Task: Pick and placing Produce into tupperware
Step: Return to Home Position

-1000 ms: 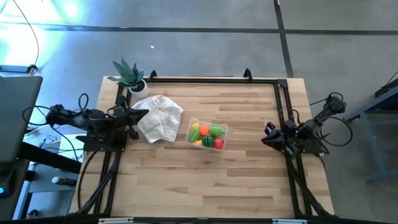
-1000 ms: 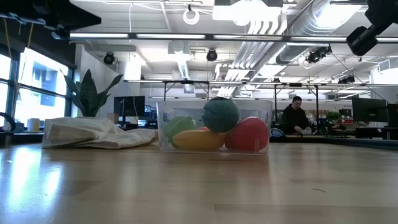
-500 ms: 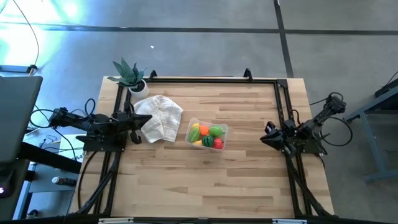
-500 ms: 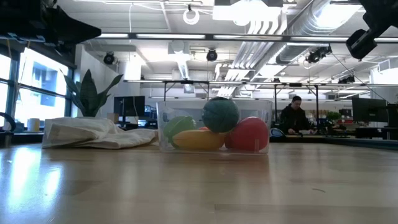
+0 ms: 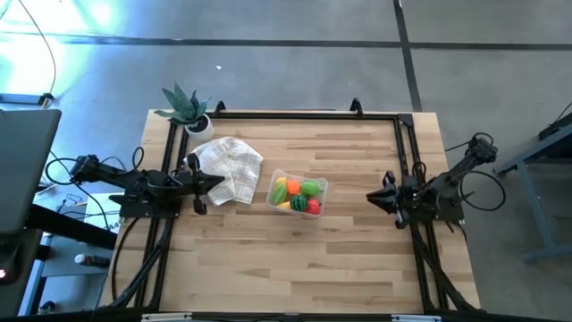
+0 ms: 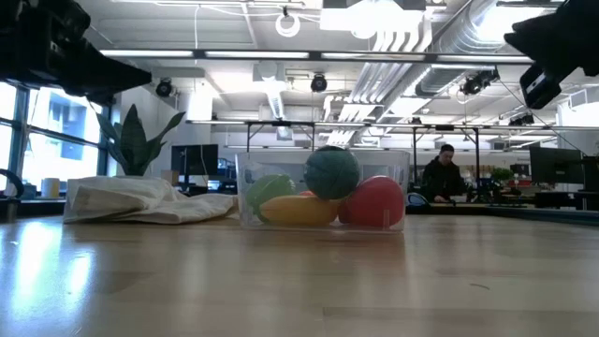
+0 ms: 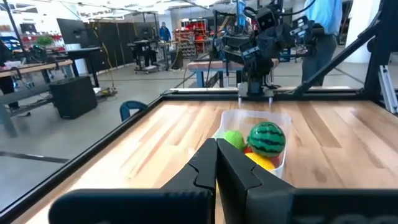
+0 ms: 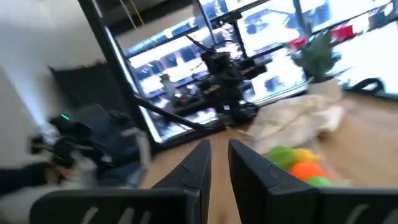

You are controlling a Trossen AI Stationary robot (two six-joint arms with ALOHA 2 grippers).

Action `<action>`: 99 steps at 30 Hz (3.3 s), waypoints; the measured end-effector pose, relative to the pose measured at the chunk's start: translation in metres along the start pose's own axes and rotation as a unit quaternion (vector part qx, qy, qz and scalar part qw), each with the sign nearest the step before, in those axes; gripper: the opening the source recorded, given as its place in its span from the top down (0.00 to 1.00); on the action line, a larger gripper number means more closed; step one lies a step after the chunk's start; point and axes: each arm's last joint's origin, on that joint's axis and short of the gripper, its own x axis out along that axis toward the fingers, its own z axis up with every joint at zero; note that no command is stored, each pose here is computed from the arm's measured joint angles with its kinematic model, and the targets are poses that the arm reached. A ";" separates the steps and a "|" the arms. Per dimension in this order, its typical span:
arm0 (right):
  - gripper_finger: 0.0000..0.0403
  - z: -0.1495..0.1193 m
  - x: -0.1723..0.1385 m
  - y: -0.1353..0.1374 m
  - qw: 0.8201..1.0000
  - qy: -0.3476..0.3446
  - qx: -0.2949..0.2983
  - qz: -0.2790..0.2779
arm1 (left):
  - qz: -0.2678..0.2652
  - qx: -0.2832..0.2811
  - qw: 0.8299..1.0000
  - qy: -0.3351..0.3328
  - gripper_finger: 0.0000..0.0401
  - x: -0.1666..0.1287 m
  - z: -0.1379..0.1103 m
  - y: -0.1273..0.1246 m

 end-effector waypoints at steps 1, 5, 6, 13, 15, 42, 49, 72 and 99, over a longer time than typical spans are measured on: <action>0.89 -0.001 0.000 -0.001 1.000 0.001 -0.020 -0.008 | 0.000 0.000 1.000 0.000 1.00 0.000 0.000 0.000; 0.89 -0.002 0.000 -0.002 0.995 0.007 -0.094 -0.024 | 0.000 0.000 1.000 0.000 1.00 0.000 0.000 0.000; 0.89 -0.003 0.000 -0.002 0.994 0.010 -0.109 -0.028 | 0.000 0.000 1.000 0.000 1.00 0.000 0.000 0.000; 0.89 -0.015 -0.001 -0.009 0.973 0.067 -0.212 -0.063 | 0.000 0.004 1.000 0.006 1.00 0.000 -0.001 0.000; 0.89 -0.016 -0.001 -0.009 0.971 0.071 -0.217 -0.068 | 0.000 0.003 1.000 0.006 1.00 0.000 -0.001 0.000; 0.89 -0.016 -0.001 -0.009 0.971 0.072 -0.217 -0.067 | 0.000 0.003 1.000 0.006 1.00 0.000 -0.001 0.000; 0.89 -0.016 -0.001 -0.009 0.971 0.072 -0.217 -0.067 | 0.000 0.003 1.000 0.006 1.00 0.000 -0.001 0.000; 0.89 -0.016 -0.001 -0.009 0.971 0.072 -0.217 -0.067 | 0.000 0.003 1.000 0.006 1.00 0.000 -0.001 0.000; 0.89 -0.016 -0.001 -0.009 0.971 0.072 -0.217 -0.067 | 0.000 0.003 1.000 0.006 1.00 0.000 -0.001 0.000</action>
